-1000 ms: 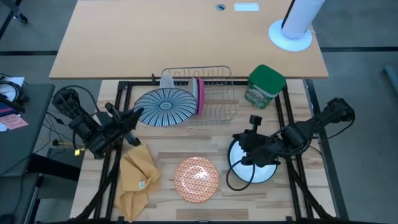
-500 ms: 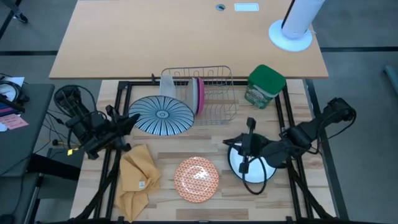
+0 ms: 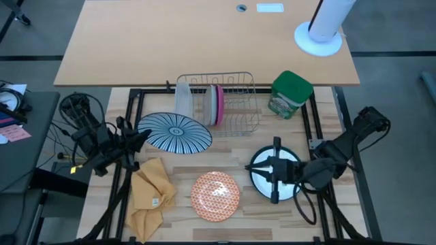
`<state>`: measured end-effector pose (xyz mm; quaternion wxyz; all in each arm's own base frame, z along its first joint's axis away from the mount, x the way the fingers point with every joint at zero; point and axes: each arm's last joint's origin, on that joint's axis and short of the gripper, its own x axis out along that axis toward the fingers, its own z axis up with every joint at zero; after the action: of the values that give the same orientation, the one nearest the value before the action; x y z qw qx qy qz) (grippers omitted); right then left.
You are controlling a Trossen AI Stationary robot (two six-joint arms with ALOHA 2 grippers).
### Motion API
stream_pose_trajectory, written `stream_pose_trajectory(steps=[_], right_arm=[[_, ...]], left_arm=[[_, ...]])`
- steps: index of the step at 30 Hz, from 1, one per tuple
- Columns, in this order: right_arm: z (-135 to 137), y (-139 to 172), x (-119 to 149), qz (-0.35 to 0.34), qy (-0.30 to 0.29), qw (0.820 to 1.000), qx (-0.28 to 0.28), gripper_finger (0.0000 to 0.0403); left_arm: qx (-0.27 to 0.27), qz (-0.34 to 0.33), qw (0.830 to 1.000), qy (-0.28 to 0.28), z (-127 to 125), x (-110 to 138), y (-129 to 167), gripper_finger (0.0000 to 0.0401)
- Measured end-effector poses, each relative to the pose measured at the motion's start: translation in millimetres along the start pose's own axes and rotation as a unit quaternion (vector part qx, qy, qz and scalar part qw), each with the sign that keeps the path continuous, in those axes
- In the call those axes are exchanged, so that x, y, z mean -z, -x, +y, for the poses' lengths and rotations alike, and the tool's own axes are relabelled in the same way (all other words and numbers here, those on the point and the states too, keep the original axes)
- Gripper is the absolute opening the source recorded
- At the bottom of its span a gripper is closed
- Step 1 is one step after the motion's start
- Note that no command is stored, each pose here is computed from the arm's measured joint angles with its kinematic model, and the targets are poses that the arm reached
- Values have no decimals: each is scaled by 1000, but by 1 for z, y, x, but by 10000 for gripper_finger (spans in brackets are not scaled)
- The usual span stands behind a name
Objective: Sort dishes
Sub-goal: Put the blue patterned plate into the dish rack
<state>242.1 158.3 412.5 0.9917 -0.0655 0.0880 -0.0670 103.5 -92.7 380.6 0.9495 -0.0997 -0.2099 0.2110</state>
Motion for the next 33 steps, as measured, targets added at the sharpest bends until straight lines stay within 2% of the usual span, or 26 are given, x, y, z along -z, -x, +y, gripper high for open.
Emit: stream_pose_trajectory(steps=[7, 11, 14, 21, 33], right_arm=[[-4, -3, 8, 34, 38, 999, 9, 19], [-9, -5, 19, 82, 94, 992, 17, 19], [-15, -7, 26, 112, 105, 988, 28, 19], [-27, -13, 33, 146, 116, 981, 51, 19], [-39, -16, 41, 190, 144, 969, 70, 19]], left_arm=[[0, 5, 1000, -7, 4, -5, -1, 0], [-23, 48, 998, -35, 3, -10, -4, 0], [-29, 72, 995, -58, -1, -11, -5, 0], [18, 45, 997, -58, -10, -15, -12, 0], [29, 0, 994, -106, -11, -2, -37, 0]])
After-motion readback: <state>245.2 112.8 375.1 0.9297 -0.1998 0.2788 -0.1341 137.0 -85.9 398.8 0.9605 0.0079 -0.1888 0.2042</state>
